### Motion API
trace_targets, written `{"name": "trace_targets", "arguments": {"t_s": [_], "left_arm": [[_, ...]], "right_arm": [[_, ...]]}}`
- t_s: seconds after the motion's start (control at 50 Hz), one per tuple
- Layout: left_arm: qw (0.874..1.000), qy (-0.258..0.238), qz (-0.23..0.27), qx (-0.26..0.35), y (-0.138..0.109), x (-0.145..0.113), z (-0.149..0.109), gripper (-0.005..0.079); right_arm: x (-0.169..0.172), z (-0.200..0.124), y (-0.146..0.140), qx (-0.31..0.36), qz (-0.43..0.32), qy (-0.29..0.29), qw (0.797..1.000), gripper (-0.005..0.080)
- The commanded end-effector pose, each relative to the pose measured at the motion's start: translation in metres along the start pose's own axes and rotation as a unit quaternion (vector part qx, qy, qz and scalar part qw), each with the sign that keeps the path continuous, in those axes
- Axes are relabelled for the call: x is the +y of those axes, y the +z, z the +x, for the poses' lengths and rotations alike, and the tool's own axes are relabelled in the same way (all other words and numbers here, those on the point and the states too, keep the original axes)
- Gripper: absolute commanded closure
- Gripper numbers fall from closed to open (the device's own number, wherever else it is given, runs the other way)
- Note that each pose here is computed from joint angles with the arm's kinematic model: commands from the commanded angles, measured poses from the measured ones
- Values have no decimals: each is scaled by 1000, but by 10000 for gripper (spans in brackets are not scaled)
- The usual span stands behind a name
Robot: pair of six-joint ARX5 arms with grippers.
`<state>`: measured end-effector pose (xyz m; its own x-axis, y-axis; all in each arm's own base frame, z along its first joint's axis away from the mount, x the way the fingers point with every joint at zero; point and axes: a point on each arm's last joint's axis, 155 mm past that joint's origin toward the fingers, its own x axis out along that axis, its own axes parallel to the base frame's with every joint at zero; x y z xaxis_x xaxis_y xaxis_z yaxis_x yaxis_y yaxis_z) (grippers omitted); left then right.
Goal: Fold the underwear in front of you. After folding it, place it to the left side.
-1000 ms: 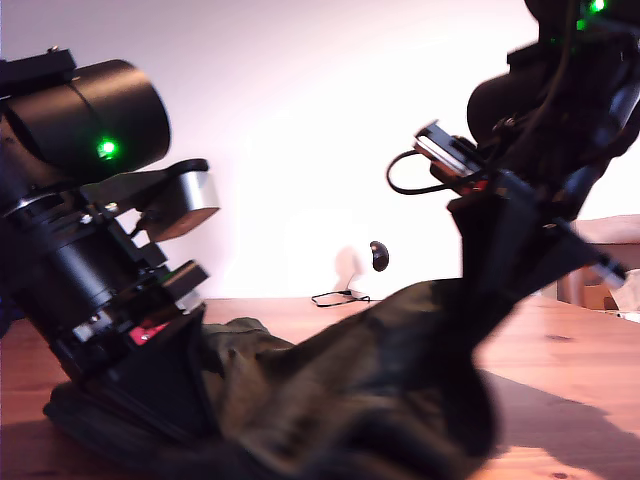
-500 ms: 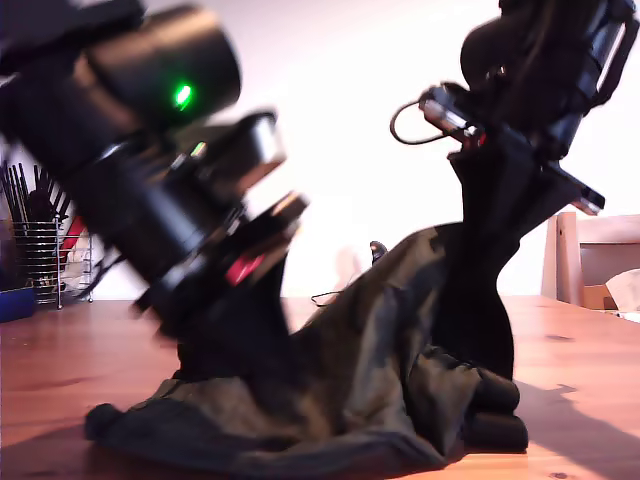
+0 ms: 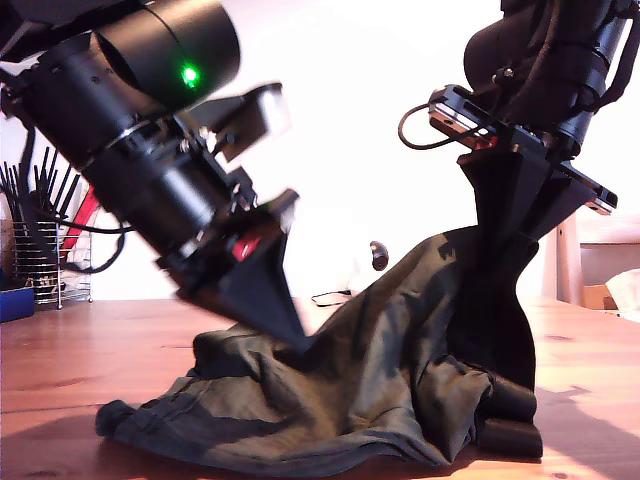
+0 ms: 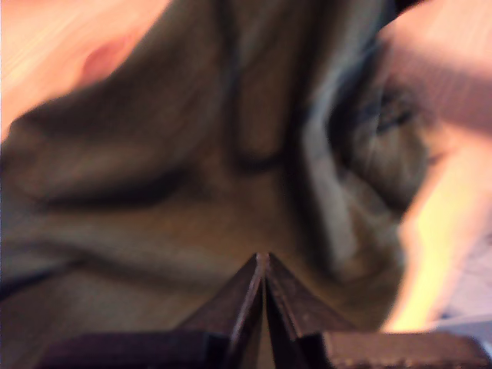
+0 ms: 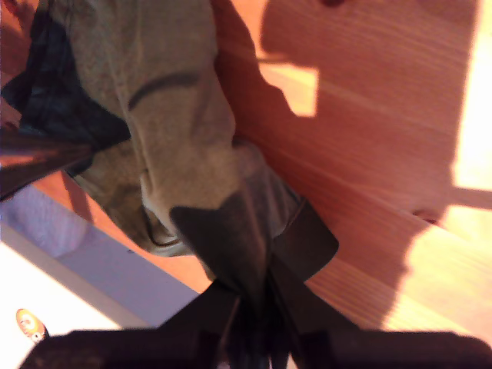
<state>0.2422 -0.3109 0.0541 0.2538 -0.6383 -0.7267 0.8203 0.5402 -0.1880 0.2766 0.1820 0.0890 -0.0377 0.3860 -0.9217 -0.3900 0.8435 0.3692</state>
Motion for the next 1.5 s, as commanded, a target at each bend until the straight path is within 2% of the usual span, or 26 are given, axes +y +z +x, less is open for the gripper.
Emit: {"name": "trace_targets", "arguments": {"t_s": [0.0,0.1,0.14,0.22,0.4,0.6,0.98,1.22,1.48], "left_arm": [[999,-38,12,-24,12,-16,-4,764],[996,-80,21,-46,23,-32,-6,764],[995,-82,25,-47,23,-33,-6,764],[998,-56,25,-32,16,-24,-4,764],[998,-2,-40,45,-24,6,-7,764],[993,38,-80,77,-42,28,-12,764],[983,60,-114,133,-79,51,6,764],[980,88,-106,144,-90,75,7,764],[984,128,-57,107,-69,117,-2,764]], "right_arm": [[-2,4,2,2,5,0,1000,763],[-2,4,5,-4,12,2,1000,763],[-2,5,6,-3,18,2,1000,763],[-4,9,6,0,21,0,1000,763],[-7,16,9,3,22,0,1000,763],[-7,17,11,0,19,1,1000,763],[-8,20,10,5,18,2,1000,764],[-6,24,4,21,15,10,1000,763],[2,27,-1,33,7,21,999,763]]}}
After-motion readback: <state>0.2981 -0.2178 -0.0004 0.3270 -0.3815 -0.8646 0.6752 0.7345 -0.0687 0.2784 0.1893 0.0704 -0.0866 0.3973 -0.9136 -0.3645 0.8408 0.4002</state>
